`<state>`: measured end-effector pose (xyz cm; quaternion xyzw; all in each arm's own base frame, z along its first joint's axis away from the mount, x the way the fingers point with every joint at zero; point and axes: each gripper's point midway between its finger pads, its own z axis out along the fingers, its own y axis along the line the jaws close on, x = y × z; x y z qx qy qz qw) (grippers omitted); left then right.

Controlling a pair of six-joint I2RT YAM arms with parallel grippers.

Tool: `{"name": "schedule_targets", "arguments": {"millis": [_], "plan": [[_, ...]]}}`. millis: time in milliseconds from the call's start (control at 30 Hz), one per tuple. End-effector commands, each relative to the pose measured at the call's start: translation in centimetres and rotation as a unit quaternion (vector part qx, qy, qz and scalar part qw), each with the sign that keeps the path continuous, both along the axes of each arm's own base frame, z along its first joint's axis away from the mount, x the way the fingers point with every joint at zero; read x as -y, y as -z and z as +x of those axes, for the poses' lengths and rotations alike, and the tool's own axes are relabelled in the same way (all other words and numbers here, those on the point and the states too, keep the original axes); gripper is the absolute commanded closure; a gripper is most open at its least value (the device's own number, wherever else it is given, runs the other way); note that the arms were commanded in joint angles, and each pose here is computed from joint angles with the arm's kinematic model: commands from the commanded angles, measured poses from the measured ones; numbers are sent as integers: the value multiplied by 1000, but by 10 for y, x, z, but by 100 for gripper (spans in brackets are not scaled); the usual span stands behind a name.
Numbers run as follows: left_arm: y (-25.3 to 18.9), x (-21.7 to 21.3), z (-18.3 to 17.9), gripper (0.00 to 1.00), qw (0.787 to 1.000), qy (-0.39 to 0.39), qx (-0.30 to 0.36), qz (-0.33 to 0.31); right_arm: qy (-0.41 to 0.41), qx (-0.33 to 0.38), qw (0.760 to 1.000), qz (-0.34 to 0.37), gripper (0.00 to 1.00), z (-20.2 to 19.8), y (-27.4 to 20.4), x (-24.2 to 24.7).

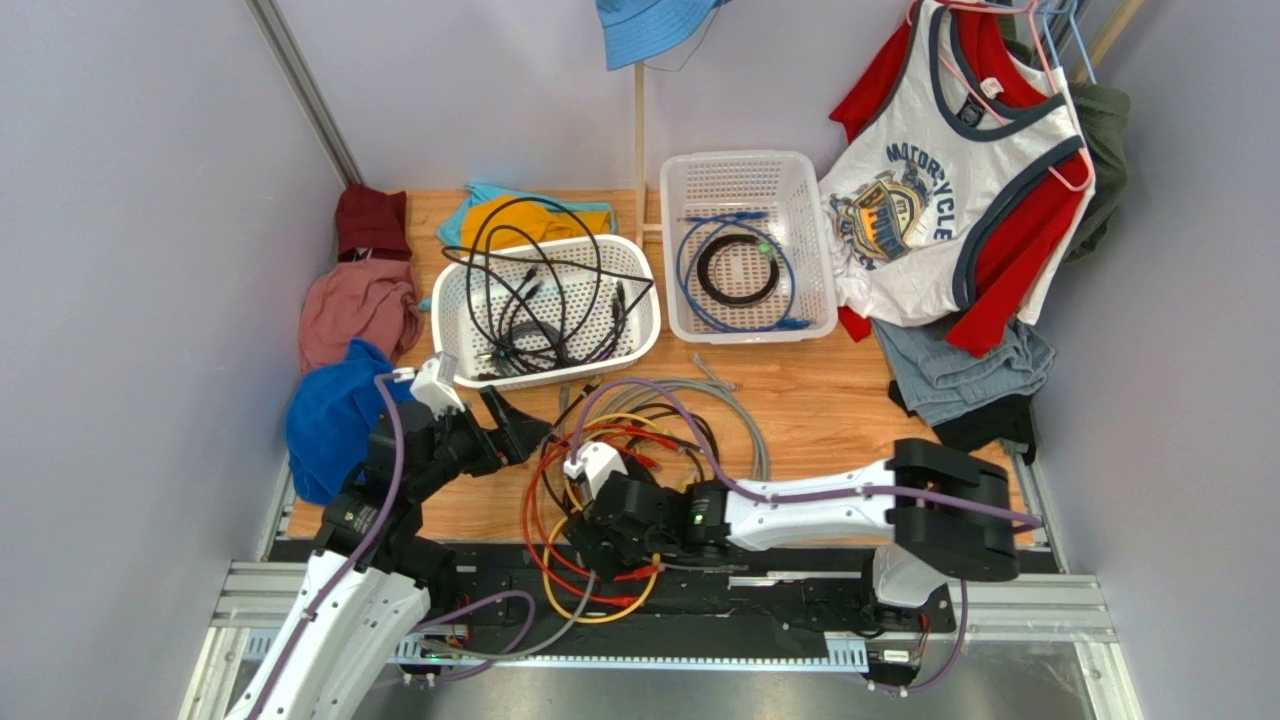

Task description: Untangle the cables

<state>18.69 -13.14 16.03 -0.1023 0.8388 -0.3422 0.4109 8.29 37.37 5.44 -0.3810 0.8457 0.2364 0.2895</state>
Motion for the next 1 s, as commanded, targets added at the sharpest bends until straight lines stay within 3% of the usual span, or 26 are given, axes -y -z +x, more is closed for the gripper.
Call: {"name": "schedule_targets", "arguments": {"millis": [0, 133, 233, 267, 333, 367, 400, 533, 667, 733, 767, 800, 867, 967], "plan": [[-23, -8, 3, 1, 999, -24, 25, 6, 15, 42, 999, -6, 0, 18, 4, -26], [-49, -29, 3, 1, 996, -71, 56, 27, 44, 60, 997, -34, 10, 30, 18, -16], [-70, -40, 3, 1, 992, -96, 74, 38, 87, 48, 994, -46, 39, 44, 29, 1], [-79, -46, 6, 1, 989, -112, 82, 46, 105, 40, 993, -45, 55, 53, 30, 7], [-83, -47, 7, 1, 989, -111, 84, 50, 129, 32, 990, -45, 76, 60, 33, 22], [-84, -44, 9, 1, 990, -106, 81, 49, 148, 35, 987, -47, 96, 69, 32, 32], [-86, -43, 10, 1, 990, -104, 83, 47, 161, 39, 985, -35, 100, 73, 22, 36], [-84, -36, 16, 1, 992, -96, 77, 40, 229, 58, 971, -30, 100, 102, 2, 84], [-77, -24, 21, 1, 995, -73, 70, 25, 243, 74, 967, 1, 98, 112, -32, 104], [-75, -21, 23, 1, 995, -68, 66, 22, 237, 76, 969, 9, 81, 109, -46, 108], [-73, -18, 25, 1, 996, -64, 63, 19, 237, 78, 968, 16, 56, 109, -54, 107], [-72, -18, 26, 1, 996, -64, 62, 19, 239, 77, 968, 15, 48, 107, -59, 112], [-72, -16, 28, 1, 996, -60, 60, 18, 244, 84, 965, 32, 37, 108, -75, 115], [-70, -11, 30, 1, 997, -50, 58, 15, 241, 88, 965, 50, 34, 105, -90, 117]]}}
